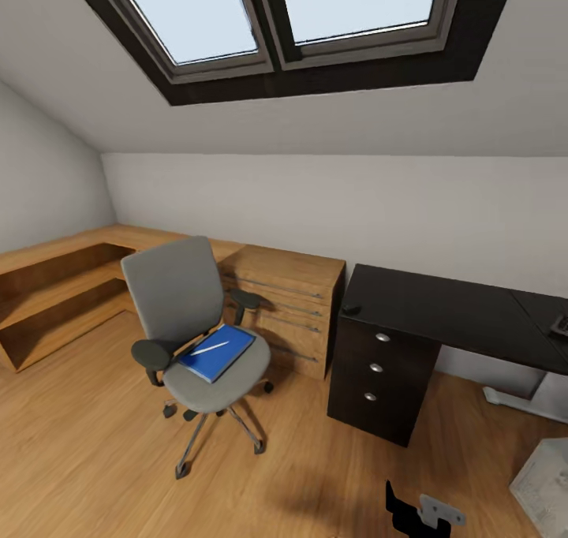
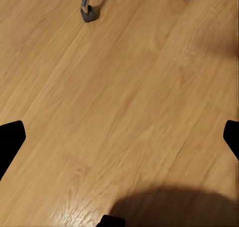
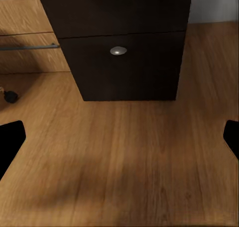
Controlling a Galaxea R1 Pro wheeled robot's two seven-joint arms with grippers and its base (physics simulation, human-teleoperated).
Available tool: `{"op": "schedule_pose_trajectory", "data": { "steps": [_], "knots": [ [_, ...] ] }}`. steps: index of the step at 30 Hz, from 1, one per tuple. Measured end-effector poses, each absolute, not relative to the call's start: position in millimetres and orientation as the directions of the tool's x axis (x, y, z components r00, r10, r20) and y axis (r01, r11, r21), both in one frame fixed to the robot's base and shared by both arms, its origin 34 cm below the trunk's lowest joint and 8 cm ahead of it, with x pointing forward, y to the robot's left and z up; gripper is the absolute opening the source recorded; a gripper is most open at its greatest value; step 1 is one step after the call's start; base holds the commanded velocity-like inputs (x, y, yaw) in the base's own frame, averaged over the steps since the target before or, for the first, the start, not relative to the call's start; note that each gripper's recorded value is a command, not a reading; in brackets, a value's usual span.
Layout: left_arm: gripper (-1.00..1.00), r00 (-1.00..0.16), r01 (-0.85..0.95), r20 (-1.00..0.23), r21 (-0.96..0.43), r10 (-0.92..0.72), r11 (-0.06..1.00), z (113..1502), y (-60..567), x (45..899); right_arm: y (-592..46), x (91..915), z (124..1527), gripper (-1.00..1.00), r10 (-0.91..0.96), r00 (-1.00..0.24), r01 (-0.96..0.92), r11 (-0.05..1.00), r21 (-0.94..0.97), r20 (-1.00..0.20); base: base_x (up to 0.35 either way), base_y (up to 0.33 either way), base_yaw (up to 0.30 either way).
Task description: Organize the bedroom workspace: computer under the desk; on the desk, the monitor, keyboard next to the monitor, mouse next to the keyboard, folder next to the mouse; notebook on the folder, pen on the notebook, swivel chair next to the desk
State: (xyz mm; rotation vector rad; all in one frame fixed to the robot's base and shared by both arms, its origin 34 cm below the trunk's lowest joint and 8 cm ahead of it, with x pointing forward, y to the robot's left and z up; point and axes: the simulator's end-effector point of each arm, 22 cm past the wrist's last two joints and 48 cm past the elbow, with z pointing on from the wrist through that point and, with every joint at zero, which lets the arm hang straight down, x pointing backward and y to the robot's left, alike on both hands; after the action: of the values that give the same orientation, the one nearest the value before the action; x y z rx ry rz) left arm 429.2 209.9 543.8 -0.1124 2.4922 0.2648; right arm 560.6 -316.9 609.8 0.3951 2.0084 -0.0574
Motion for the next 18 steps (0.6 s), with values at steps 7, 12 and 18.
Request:
{"op": "schedule_pose_trajectory", "data": {
  "steps": [7,12,18],
  "knots": [
    [1.0,-0.805,-0.142,-0.593,0.163,-0.018,0.976,554,210,428,-311,561,620,1.0,0.256,-0.408,0.297,0.945,0.137,-0.877,0.0,0.0,-0.258],
    [1.0,-0.807,-0.142,-0.59,0.164,-0.018,0.976,561,210,427,-309,560,626,1.0,0.257,-0.41,0.297,0.945,0.138,-0.875,0.0,0.0,-0.238],
    [1.0,-0.81,-0.141,-0.586,0.166,-0.017,0.976,569,211,426,-309,559,634,1.0,0.257,-0.415,0.297,0.945,0.137,-0.873,0.0,0.0,-0.131]
  ]
}}
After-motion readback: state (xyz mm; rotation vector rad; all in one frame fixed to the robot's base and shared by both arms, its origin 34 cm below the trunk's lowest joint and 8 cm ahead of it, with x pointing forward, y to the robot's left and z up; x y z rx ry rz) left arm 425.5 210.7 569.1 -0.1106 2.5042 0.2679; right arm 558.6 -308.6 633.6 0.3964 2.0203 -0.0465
